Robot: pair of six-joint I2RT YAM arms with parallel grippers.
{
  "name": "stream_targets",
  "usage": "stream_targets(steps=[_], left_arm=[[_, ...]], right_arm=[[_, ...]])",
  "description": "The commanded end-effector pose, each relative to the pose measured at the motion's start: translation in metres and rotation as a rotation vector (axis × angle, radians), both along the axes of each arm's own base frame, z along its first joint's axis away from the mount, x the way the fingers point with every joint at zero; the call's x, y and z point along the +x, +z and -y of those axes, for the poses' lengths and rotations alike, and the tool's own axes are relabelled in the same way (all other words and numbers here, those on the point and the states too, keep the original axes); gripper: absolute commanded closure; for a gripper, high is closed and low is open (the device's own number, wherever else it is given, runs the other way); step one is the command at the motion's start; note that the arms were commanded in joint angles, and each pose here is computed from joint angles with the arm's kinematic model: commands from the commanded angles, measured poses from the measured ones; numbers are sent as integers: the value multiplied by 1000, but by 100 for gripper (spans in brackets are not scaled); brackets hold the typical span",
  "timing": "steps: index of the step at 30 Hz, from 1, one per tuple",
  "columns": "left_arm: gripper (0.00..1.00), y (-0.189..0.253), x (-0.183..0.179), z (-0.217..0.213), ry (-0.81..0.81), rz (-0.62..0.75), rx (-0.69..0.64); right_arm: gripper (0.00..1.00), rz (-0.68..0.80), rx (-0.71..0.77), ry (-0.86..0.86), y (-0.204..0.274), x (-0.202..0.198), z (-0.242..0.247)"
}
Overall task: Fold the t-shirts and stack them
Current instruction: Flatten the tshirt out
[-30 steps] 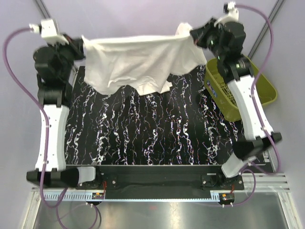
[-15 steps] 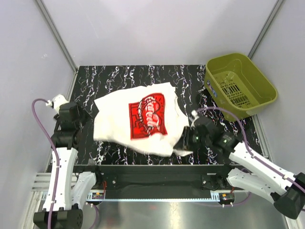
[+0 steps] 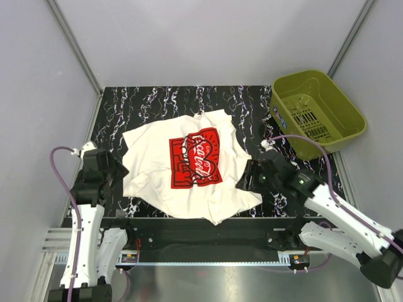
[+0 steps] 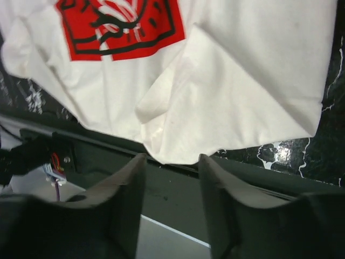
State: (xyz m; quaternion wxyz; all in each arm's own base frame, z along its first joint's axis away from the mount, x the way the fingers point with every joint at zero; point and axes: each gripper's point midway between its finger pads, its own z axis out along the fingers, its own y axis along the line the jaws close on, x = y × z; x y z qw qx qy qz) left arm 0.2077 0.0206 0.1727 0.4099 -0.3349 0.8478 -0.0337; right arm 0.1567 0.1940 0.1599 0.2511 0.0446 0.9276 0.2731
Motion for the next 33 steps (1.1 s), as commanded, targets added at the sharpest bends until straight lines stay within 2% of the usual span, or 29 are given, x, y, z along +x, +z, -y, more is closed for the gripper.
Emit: stream_targets(steps=[1, 2, 3, 5, 6, 7, 9, 11, 13, 15, 18, 19, 20, 23, 28, 33], left_arm=[[47, -20, 0, 34, -110, -53, -155], [47, -24, -1, 32, -97, -73, -152], [46, -25, -1, 32, -95, -87, -152], [44, -38, 1, 36, -111, -167, -173], [43, -41, 3, 42, -150, -199, -168], [41, -50, 5, 38, -142, -258, -124], [39, -53, 7, 48, -199, -314, -33], [39, -63, 13, 47, -190, -379, 21], [39, -66, 22, 46, -179, -398, 39], [39, -72, 34, 43, -161, -439, 64], [43, -79, 51, 39, -127, -490, 99], [44, -80, 56, 41, -132, -495, 95], [50, -82, 62, 42, -133, -496, 98], [55, -90, 77, 44, -124, -529, 104], [56, -106, 91, 51, -93, -576, 75], [57, -121, 87, 46, -15, -668, 89]], right_arm=[[56, -40, -124, -49, -21, 22, 5], [63, -14, -131, -32, -20, 33, 1], [63, -30, -173, -34, -29, 42, -1], [50, -10, -198, -16, -23, 59, -5], [46, -54, -211, -28, -33, 67, -2], [43, -65, -200, -26, -35, 73, -2], [43, -145, -168, -60, -51, 83, 3], [49, -198, -139, -102, -57, 89, 3], [48, -234, -93, -135, -60, 94, -6], [42, -268, -43, -182, -61, 96, -13], [43, -318, -23, -265, -64, 102, -17], [43, -318, -24, -269, -62, 105, -19], [43, -316, -31, -273, -63, 108, -18], [48, -288, -55, -274, -61, 114, -15], [50, -281, -58, -292, -67, 113, -13], [50, -281, -57, -299, -72, 110, -10]])
